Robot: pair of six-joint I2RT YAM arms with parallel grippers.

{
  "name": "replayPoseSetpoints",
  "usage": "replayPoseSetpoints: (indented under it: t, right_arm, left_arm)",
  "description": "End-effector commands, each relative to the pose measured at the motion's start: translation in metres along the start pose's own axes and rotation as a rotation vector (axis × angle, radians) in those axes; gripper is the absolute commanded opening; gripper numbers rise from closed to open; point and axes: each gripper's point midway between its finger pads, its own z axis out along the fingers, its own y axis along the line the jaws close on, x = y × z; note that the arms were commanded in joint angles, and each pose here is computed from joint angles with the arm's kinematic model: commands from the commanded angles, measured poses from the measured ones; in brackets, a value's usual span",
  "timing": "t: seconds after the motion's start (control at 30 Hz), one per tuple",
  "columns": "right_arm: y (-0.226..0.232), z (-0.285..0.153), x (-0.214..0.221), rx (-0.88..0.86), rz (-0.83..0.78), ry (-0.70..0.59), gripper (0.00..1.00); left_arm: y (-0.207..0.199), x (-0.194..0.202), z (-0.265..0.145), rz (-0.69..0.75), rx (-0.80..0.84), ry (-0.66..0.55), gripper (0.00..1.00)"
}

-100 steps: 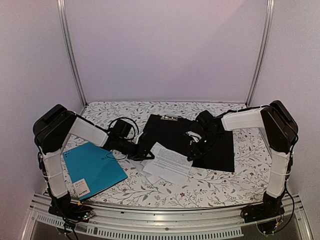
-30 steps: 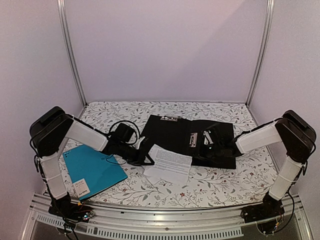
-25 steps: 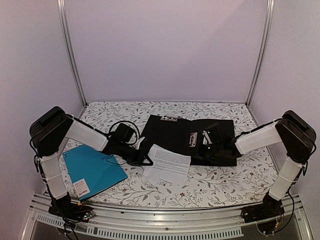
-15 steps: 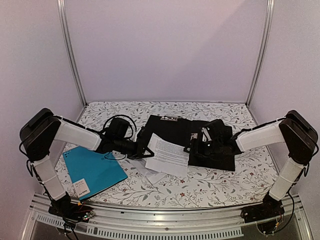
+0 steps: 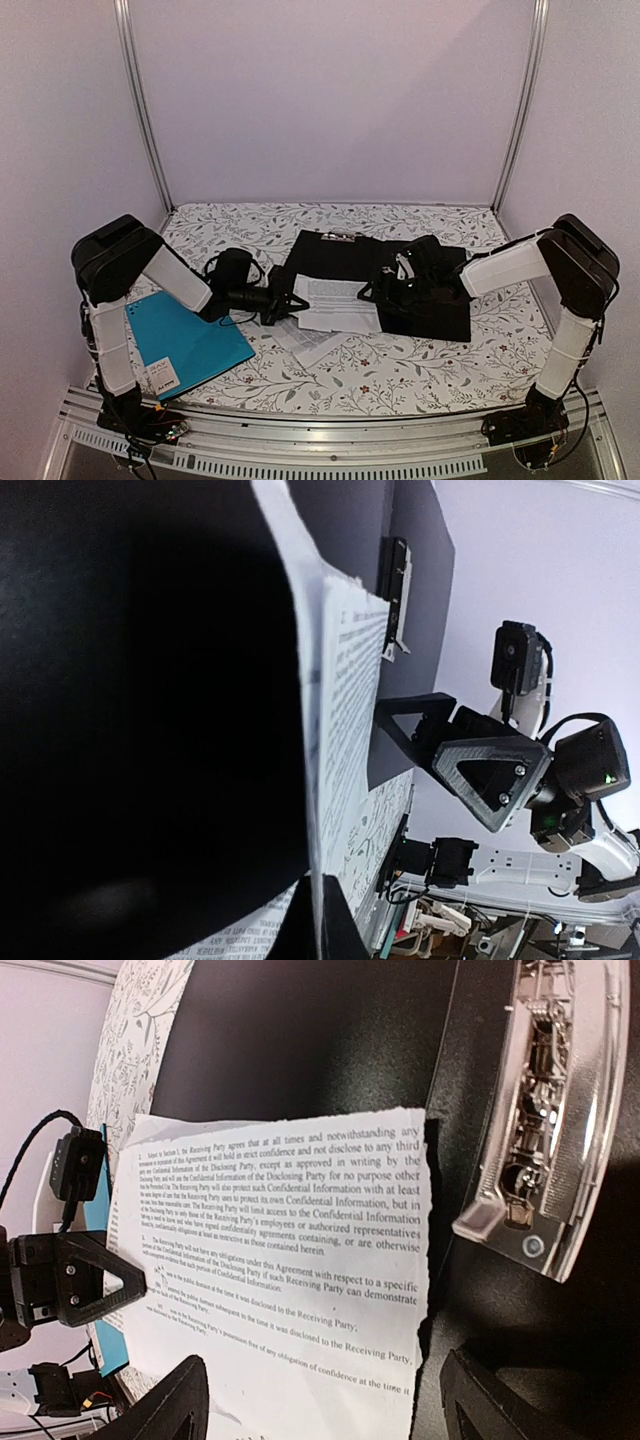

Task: Put the files into the folder
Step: Adjust the file at the center of the board, then move the folder to the center of the board.

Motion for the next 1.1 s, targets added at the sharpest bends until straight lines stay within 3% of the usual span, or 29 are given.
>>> replayPoseSetpoints:
  t: [0.0, 0.07, 0.3, 0.47, 0.6, 0.8, 1.07]
  right_arm:
    - [-0.005, 0.015, 0.004, 0.009, 0.027, 0.036, 0.8]
    - [-0.008, 0.019, 0.01, 0.019, 0.025, 0.055, 0.8]
    - [-0.01, 0.021, 0.033, 0.068, 0.003, 0.089, 0.8]
    - [-0.008, 0.014, 0.036, 0.089, -0.001, 0.073, 0.79]
    - [0.0, 0.011, 0.037, 0.09, -0.01, 0.066, 0.79]
    - [0.009, 0.014, 0.041, 0.08, -0.014, 0.069, 0.79]
    - [0.012, 0.015, 0.048, 0.084, -0.017, 0.073, 0.79]
  left_arm:
    - [-0.007, -0.004, -0.003, -0.005, 0.013, -0.018, 0.0]
    - [-0.005, -0.004, -0.004, 0.005, -0.011, -0.02, 0.01]
    - [0.002, -0.001, -0.009, 0.052, -0.098, -0.014, 0.17]
    - [0.006, 0.004, -0.013, 0.078, -0.151, 0.001, 0.44]
    - [0.011, 0.01, -0.017, 0.114, -0.215, 0.021, 0.56]
    - [0.011, 0.02, -0.015, 0.144, -0.262, 0.058, 0.57]
    - [0.012, 0.026, -0.014, 0.158, -0.285, 0.073, 0.51]
